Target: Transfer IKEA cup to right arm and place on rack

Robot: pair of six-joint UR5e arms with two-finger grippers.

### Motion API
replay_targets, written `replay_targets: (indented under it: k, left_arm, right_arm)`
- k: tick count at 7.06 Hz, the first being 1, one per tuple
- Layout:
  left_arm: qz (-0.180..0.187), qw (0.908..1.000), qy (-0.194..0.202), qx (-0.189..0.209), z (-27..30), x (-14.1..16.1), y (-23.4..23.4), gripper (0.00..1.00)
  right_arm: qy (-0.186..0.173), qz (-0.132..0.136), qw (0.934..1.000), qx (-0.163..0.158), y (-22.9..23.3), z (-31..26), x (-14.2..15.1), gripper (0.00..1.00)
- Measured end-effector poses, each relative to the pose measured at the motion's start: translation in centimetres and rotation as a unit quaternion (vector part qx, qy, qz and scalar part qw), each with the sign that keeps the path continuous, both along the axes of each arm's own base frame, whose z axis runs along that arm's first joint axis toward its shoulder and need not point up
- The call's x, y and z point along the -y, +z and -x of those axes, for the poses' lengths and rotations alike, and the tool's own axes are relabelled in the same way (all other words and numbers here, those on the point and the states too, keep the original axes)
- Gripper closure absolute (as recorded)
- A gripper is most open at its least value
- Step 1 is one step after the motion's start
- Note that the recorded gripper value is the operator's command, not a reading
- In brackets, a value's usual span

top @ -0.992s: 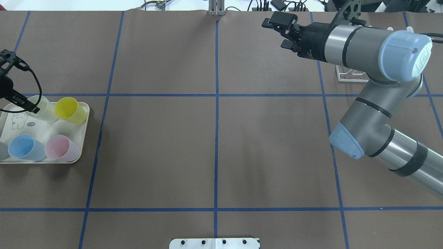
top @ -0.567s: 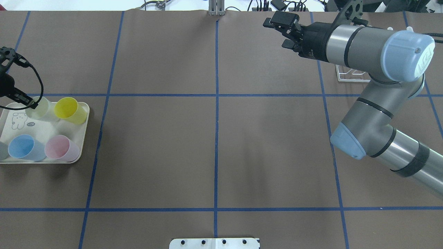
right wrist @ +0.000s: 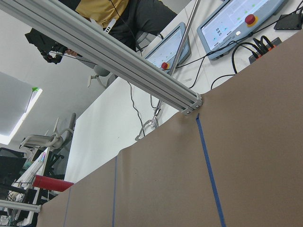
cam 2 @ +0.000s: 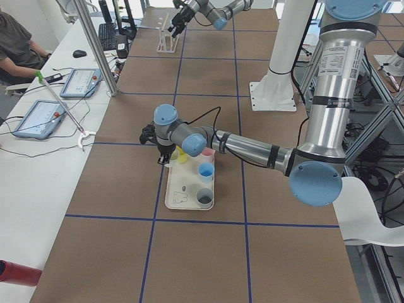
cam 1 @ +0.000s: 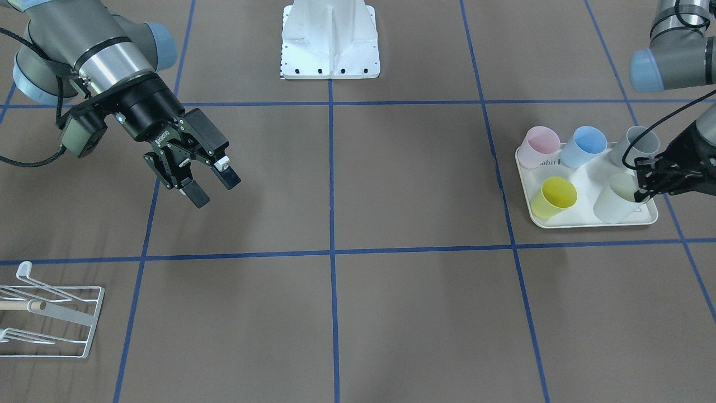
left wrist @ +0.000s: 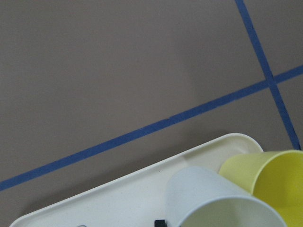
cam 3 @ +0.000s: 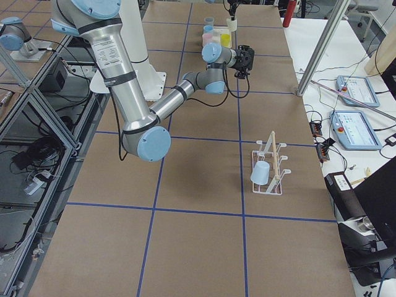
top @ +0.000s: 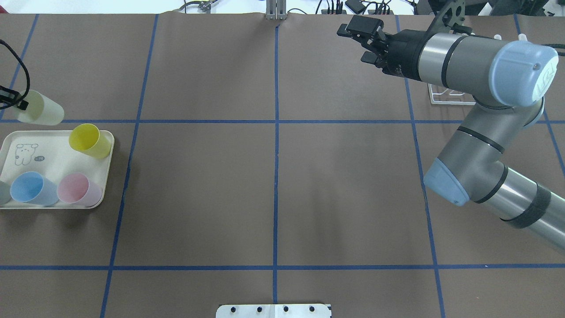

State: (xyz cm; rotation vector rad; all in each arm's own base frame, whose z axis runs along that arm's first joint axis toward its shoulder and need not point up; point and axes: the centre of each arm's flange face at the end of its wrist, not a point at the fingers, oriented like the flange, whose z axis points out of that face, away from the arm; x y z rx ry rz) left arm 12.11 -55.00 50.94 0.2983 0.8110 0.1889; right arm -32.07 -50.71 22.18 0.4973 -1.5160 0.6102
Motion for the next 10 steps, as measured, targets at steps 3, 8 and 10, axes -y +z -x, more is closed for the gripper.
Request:
replay_targets:
  k: [3, 8, 10]
  left_arm:
    - [-0.003, 0.9952, -0.097, -0.011, 3.3, 4.7, -5.5, 1.00]
    - [0.095, 0.9272, -0.275, -0.236, -3.8, 5.9, -16.0, 1.00]
    - [0.161, 0.8766, -0.280, -0.356, -8.3, 3.1, -18.7, 1.00]
  right_arm:
    - [-0.001, -0.002, 1.0000, 0.002, -0.2, -0.2, -0.2, 0.01]
    - [-0.002, 0.024, 0.9986, 0.048, -1.8, -0.5, -0.7, 0.01]
    - [-0.009, 0.049, 0.9931, 0.106, -4.2, -0.5, -1.3, 0.01]
